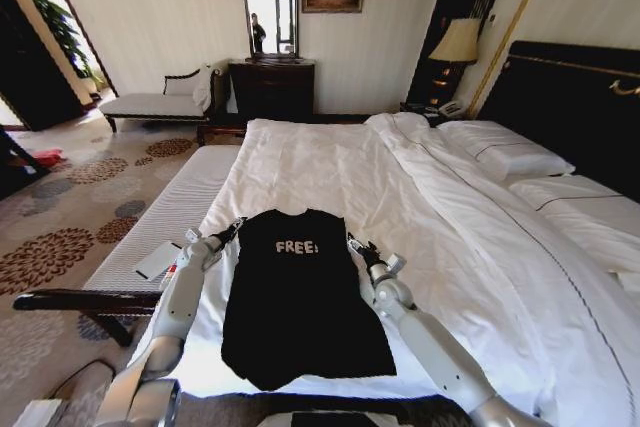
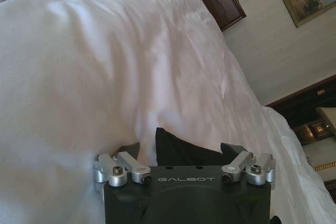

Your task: Fold the clothes on the bed.

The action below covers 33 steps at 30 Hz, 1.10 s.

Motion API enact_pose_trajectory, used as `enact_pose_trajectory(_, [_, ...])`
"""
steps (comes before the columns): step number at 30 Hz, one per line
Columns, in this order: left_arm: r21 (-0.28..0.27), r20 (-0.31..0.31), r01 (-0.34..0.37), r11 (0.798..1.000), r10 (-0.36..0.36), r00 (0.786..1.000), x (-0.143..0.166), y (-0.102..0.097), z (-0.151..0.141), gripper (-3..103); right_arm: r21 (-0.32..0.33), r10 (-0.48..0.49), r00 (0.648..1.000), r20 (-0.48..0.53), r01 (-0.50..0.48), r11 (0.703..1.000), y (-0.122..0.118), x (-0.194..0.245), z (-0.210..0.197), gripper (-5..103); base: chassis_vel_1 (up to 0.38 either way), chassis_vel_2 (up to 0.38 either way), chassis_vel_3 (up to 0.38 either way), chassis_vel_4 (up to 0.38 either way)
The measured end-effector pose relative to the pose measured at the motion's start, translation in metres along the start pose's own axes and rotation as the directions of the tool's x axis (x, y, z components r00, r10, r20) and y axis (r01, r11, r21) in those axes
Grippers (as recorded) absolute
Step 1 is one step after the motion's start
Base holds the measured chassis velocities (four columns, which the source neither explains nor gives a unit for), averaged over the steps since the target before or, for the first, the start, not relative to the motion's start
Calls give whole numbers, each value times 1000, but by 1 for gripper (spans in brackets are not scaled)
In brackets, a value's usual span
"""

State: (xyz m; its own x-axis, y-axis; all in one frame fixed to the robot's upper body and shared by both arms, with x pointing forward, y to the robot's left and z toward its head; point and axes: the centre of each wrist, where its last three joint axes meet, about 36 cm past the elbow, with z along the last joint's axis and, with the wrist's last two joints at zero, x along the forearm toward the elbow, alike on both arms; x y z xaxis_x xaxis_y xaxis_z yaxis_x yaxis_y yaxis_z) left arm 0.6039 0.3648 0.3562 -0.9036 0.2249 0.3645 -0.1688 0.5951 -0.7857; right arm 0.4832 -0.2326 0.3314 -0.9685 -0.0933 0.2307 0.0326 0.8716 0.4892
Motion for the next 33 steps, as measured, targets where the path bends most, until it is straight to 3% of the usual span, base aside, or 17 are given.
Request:
enact_pose_trajectory(2, [-1,4,-2,1000,2,1000,0,0,0,84,1,0,1000,0,0,1000,0,0,0,100,0,0,0,0])
enact_pose_trajectory(6, [-4,17,-10,1000,10,1000,-1,3,-1,62,6,0,1000,0,0,1000,0,-3,-2,100,0,0,0,0])
enact_pose_trajectory(8, [-4,19,-11,1000,11,1000,-1,3,-1,62,6,0,1000,0,0,1000,0,-3,-3,100,0,0,0,0])
enact_pose_trajectory(15, [-16,27,-11,1000,12,1000,0,5,-2,30,8,8,1000,0,-8,1000,1,-4,-5,100,0,0,0,0])
enact_pose_trajectory(20, [-27,31,-16,999,17,999,1,5,-1,19,10,11,1000,-1,-11,1000,0,-3,-5,100,0,0,0,0])
enact_pose_trajectory(23, [-41,41,-16,999,17,999,2,6,-2,3,10,17,1000,0,-17,1000,-1,-3,-6,100,0,0,0,0])
enact_pose_trajectory(33, [-71,74,-14,997,19,997,7,5,-16,0,1,37,999,-11,-37,999,4,-19,-17,100,0,0,0,0])
